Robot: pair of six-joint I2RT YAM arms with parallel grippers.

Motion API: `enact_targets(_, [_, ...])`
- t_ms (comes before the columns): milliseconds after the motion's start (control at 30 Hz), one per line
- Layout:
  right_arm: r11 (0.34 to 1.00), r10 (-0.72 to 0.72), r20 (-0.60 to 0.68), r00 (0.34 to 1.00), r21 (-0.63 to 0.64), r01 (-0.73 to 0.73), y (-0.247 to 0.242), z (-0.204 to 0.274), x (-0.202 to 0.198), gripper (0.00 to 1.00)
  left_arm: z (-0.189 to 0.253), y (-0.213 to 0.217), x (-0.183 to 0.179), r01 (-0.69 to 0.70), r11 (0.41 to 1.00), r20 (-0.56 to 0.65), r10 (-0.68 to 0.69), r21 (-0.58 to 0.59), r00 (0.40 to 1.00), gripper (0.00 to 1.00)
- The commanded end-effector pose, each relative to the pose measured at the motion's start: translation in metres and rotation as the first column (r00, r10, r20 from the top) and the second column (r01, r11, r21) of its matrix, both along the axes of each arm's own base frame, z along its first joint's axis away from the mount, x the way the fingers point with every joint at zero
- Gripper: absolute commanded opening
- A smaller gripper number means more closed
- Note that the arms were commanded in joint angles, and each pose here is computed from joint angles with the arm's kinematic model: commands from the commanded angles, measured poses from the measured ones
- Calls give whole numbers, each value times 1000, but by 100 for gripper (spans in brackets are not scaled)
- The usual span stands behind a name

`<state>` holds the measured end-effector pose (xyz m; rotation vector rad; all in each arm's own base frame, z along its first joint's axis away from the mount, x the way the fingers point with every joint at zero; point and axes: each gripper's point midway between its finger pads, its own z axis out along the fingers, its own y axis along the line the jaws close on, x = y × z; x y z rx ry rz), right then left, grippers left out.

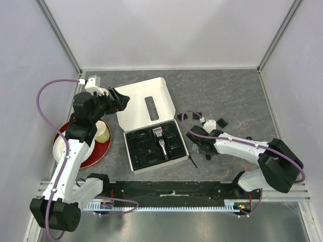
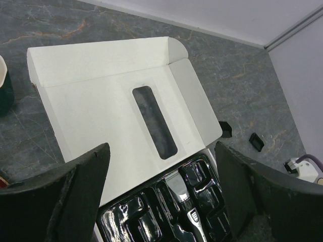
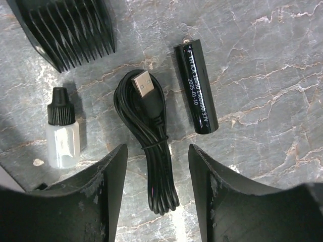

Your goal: Sort the hair-cutting tools

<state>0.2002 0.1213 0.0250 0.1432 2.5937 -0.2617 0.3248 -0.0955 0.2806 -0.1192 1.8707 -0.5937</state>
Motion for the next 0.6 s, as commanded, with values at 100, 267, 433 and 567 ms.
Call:
enact_targets(100, [999,-7,-13,1000,32,7,7,-17,7,58,16,2,3,7,1000,68,-8,25,998,91])
enact_targets(267, [1000,-7,-32,999,23,8,6,-24,6,44,17,3,2,2,1000,78,-3,23,997,91])
enact_targets(433, [999,-8,-12,1000,36,8,6,-18,7,27,18,2,1,7,1000,81,-8,17,997,91])
enact_targets(567, [999,-11,19,1000,49,10,7,-4,11,15,21,1,-1,12,1000,88,-13,12,996,91])
